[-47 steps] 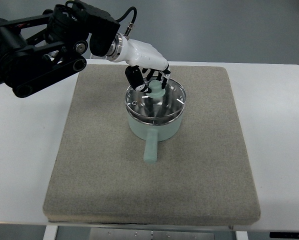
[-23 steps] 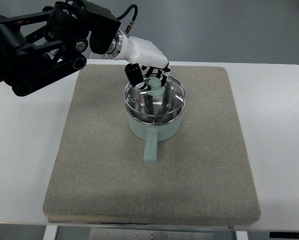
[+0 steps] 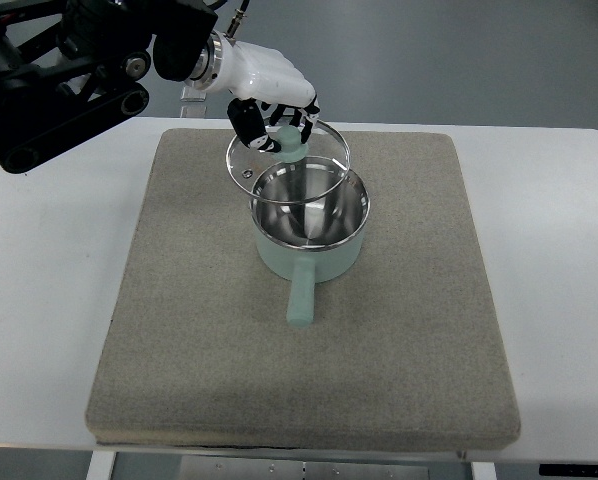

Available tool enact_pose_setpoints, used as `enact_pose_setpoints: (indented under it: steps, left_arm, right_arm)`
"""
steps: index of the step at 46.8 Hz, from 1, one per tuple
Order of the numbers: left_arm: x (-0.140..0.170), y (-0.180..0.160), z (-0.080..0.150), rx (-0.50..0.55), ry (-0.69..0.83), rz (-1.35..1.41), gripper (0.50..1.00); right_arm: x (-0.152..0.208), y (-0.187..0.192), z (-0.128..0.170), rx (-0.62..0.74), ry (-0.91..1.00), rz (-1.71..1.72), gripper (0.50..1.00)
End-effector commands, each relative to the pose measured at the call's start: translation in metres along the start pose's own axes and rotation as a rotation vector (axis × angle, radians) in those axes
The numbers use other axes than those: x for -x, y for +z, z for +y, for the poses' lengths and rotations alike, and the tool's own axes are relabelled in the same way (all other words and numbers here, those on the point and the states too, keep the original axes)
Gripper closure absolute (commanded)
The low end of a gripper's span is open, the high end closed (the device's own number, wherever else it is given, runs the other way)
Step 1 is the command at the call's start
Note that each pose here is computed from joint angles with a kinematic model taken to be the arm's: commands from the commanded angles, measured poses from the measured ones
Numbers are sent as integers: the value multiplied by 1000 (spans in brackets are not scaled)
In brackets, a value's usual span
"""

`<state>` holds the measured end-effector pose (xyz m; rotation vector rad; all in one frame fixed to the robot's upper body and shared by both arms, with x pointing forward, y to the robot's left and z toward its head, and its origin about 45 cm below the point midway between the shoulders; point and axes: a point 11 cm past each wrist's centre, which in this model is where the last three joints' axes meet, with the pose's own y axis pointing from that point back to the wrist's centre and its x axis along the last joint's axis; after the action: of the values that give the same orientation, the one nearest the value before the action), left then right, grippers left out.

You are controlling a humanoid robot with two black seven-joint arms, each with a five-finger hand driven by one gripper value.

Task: Place lid left of pot with left hand
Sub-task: 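Lift the glass lid off the saucepan with the left hand, then lower the lid onto the pad beside the saucepan and release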

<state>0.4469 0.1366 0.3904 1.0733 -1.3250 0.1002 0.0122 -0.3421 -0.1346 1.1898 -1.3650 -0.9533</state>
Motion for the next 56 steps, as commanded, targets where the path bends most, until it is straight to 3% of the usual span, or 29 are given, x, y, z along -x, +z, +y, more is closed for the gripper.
enact_pose_setpoints:
  steps: [1,11,17,35,56]
  left_arm:
    - [4,-15,10,-36,0,12,1000]
    - [31,-59,37,-138,-31,70,1000]
    - [64,-78,47,-182,-75,122,1000]
    - [124,-95,32,-220,-65,217,1000]
    - [158,-90,-2,-226,-54,264,1000]
  right_arm:
    - [0,0,0,0,0,0,579]
    - [0,0,0,0,0,0,579]
    - [0,0,0,0,0,0,577]
    - [0,0,0,0,0,0,579]
    - [0,0,0,0,0,0,579]
